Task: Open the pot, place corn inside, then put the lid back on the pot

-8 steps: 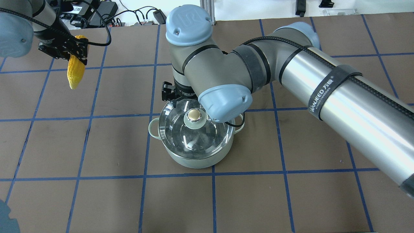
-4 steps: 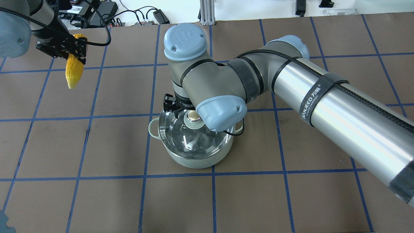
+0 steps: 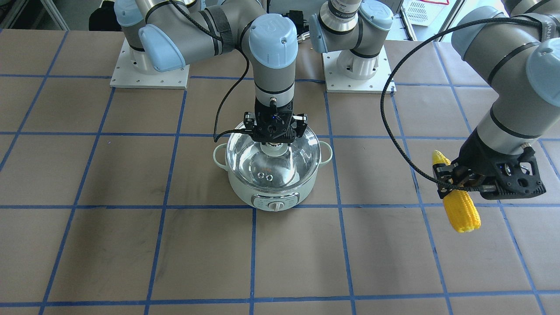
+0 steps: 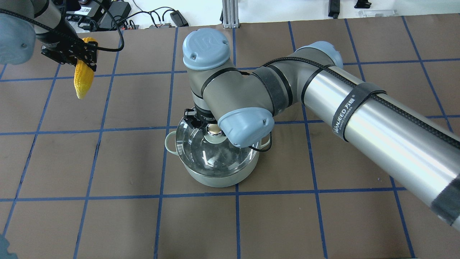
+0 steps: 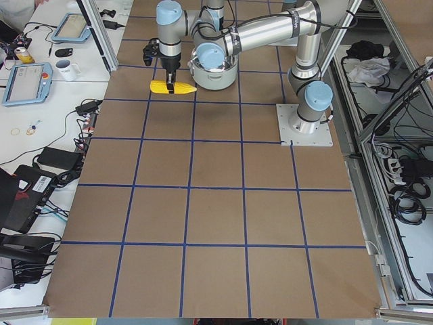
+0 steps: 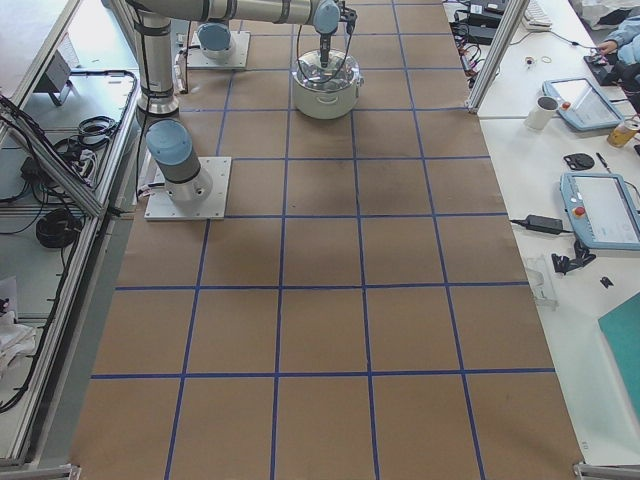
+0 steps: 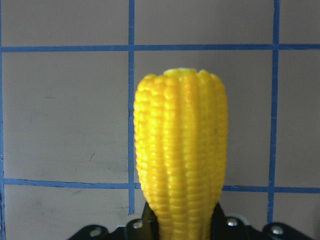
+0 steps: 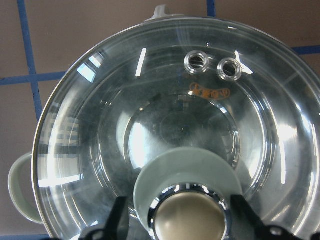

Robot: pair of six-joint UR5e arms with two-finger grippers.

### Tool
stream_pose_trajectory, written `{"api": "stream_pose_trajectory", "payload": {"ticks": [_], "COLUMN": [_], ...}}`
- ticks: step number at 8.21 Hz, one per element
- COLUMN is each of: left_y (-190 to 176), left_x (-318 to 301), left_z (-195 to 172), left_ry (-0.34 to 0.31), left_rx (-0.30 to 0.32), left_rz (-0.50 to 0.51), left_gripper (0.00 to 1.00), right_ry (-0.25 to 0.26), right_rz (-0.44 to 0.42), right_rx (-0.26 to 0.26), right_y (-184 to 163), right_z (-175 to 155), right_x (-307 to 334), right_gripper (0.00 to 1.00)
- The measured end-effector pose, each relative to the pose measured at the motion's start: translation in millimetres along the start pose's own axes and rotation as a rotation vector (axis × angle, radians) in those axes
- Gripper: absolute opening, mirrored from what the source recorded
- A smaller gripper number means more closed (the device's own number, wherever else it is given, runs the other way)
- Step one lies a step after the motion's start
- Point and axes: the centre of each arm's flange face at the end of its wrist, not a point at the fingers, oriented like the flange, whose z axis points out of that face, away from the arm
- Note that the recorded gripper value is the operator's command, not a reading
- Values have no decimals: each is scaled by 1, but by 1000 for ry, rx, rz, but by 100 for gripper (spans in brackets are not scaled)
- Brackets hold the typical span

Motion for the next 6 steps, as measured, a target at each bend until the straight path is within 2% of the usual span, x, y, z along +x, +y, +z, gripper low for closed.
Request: {"api": "stream_pose_trajectory", "payload": {"ticks": [1,3,4,6], "left_y": [0,2,3,6], "left_x": [2,4,7,41], "left_z": [-1,-3,-6,-11], "left_ry": [0,-1,0,12], "left_rx": [1,3,5,11], "left_rz": [1,-6,-13,-22], "left_gripper": [0,0,0,0], "right_ry": [-2,6,11,14], "right_rz": [-10,-61,-70,-57], "right_rx": [2,40,66,76], "right_y": [0,-6,-12,-30], "right_z": [0,-15,-28,-62], "right_x": [0,1,3,21], "right_gripper": [6,6,5,5]}}
